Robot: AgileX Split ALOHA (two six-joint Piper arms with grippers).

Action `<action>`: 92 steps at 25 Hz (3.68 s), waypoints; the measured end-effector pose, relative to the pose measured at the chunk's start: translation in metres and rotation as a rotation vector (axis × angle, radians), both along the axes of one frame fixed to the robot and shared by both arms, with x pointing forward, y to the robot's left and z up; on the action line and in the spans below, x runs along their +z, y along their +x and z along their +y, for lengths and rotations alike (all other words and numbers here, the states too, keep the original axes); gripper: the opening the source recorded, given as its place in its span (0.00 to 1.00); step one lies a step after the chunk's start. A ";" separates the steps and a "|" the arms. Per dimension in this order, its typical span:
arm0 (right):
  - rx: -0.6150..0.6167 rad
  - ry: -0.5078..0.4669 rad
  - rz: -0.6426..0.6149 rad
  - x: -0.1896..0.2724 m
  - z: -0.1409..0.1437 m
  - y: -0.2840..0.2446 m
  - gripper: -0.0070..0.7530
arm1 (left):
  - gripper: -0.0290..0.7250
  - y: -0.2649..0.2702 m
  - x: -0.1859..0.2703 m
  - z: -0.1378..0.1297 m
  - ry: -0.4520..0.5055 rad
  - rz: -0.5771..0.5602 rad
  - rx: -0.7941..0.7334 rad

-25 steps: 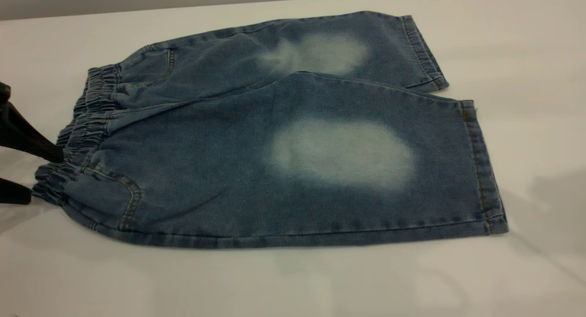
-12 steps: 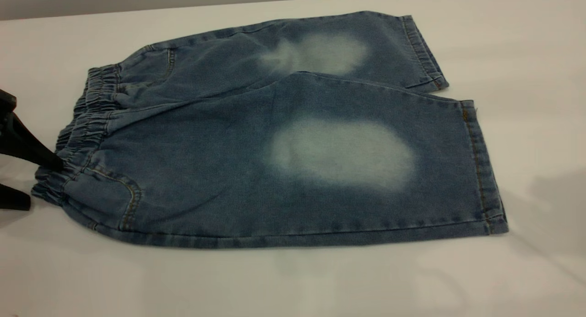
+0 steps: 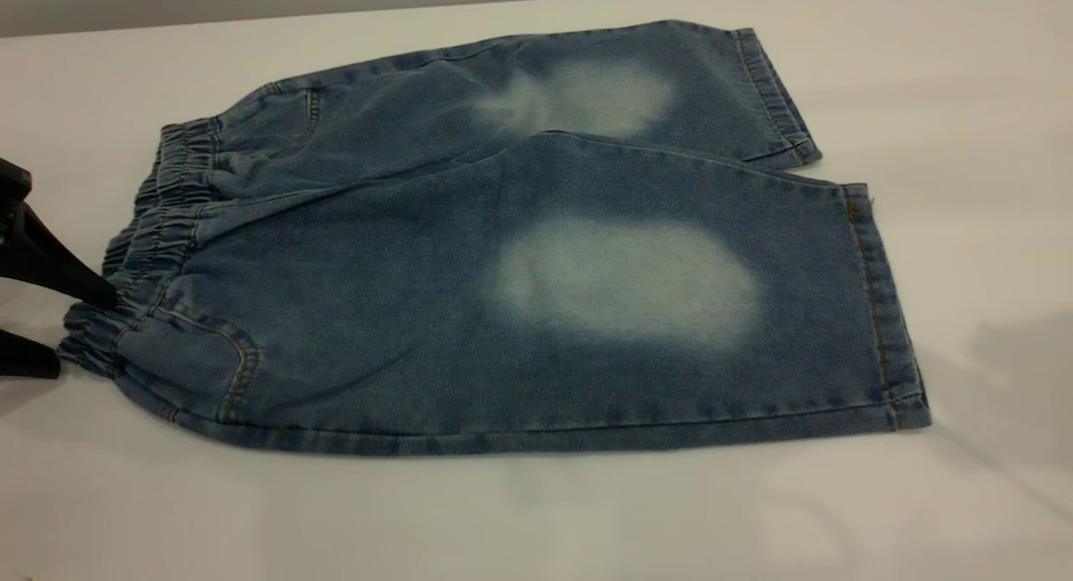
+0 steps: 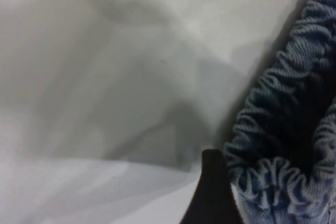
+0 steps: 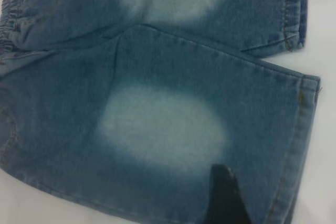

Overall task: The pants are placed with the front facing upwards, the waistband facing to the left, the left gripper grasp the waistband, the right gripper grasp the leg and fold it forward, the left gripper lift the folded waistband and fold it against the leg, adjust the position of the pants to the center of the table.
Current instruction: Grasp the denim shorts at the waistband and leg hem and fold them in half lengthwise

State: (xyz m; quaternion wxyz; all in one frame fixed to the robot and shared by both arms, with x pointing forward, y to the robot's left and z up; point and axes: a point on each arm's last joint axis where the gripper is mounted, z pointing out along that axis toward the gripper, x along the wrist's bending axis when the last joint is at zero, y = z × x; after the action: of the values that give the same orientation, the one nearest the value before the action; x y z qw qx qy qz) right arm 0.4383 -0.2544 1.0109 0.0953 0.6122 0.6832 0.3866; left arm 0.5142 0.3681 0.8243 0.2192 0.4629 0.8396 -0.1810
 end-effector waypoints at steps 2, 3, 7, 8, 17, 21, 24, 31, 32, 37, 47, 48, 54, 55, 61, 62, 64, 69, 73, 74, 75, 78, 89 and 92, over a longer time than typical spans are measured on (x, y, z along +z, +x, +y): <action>0.000 0.000 0.000 0.000 0.000 0.000 0.52 | 0.71 0.000 0.000 0.000 -0.002 0.003 0.007; 0.000 0.001 0.000 0.000 0.000 0.000 0.52 | 0.71 0.001 0.000 0.000 -0.006 0.007 0.025; -0.005 0.010 0.000 0.000 0.000 0.000 0.52 | 0.70 0.003 0.002 -0.002 -0.049 0.005 0.073; -0.005 0.010 0.000 0.000 0.000 0.000 0.52 | 0.70 0.003 0.003 -0.003 -0.058 0.005 0.072; -0.004 0.009 0.000 0.000 0.000 0.000 0.52 | 0.70 -0.006 -0.014 -0.010 -0.152 0.114 0.059; 0.005 0.003 -0.005 0.000 0.000 0.000 0.52 | 0.68 -0.009 -0.018 -0.011 -0.150 0.135 0.024; 0.005 0.002 -0.005 0.000 0.000 0.000 0.52 | 0.60 -0.008 -0.020 -0.009 -0.122 0.131 0.044; 0.013 0.005 0.000 0.000 0.001 0.000 0.52 | 0.37 -0.001 -0.023 -0.001 -0.031 0.070 0.105; 0.013 0.005 0.001 0.000 0.001 -0.001 0.52 | 0.36 0.000 -0.023 -0.001 -0.028 0.060 0.108; 0.013 0.005 0.001 0.000 0.001 -0.001 0.52 | 0.25 0.001 -0.024 0.000 -0.017 0.025 0.077; 0.005 0.081 0.093 -0.013 0.006 0.007 0.52 | 0.20 0.010 0.029 0.002 0.049 -0.144 0.006; 0.006 0.084 0.101 -0.016 0.006 0.009 0.52 | 0.20 0.011 0.037 0.000 0.054 -0.164 -0.009; 0.010 0.118 0.180 -0.041 0.010 0.024 0.51 | 0.20 0.015 0.070 -0.023 0.066 -0.253 -0.090; 0.010 0.122 0.206 -0.046 0.010 0.025 0.50 | 0.20 0.016 0.070 -0.028 0.067 -0.255 -0.111; 0.054 0.182 0.482 -0.091 0.017 0.019 0.50 | 0.20 0.017 0.070 -0.042 0.055 -0.243 -0.148; 0.056 0.188 0.519 -0.098 0.018 0.017 0.50 | 0.20 0.017 0.070 -0.042 0.051 -0.242 -0.149; 0.049 0.189 0.589 -0.112 0.018 0.014 0.50 | 0.20 0.017 0.070 -0.042 0.051 -0.242 -0.149; 0.023 0.210 0.679 -0.134 0.019 0.015 0.50 | 0.20 0.016 0.071 -0.042 0.044 -0.243 -0.155; 0.027 0.237 0.739 -0.148 0.021 0.014 0.50 | 0.20 0.016 0.071 -0.043 0.042 -0.243 -0.157; 0.023 0.241 0.753 -0.153 0.021 0.015 0.50 | 0.20 0.016 0.071 -0.043 0.042 -0.243 -0.157; 0.019 0.246 0.767 -0.157 0.021 0.015 0.50 | 0.20 0.016 0.071 -0.043 0.040 -0.243 -0.158; 0.028 0.280 0.816 -0.169 0.024 0.012 0.50 | 0.20 0.016 0.071 -0.043 0.041 -0.246 -0.161; 0.011 0.330 0.844 -0.193 0.027 0.017 0.50 | 0.20 0.016 0.071 -0.043 0.038 -0.245 -0.158; 0.015 0.340 0.868 -0.200 0.028 0.020 0.50 | 0.20 0.016 0.071 -0.043 0.036 -0.244 -0.159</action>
State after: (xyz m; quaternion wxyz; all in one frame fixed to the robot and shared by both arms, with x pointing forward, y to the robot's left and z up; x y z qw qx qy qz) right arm 0.4585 -0.2267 0.8105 -0.3041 0.7192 0.5912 0.2020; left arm 0.5305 0.3250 0.8955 0.2963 0.5503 0.7705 -0.1249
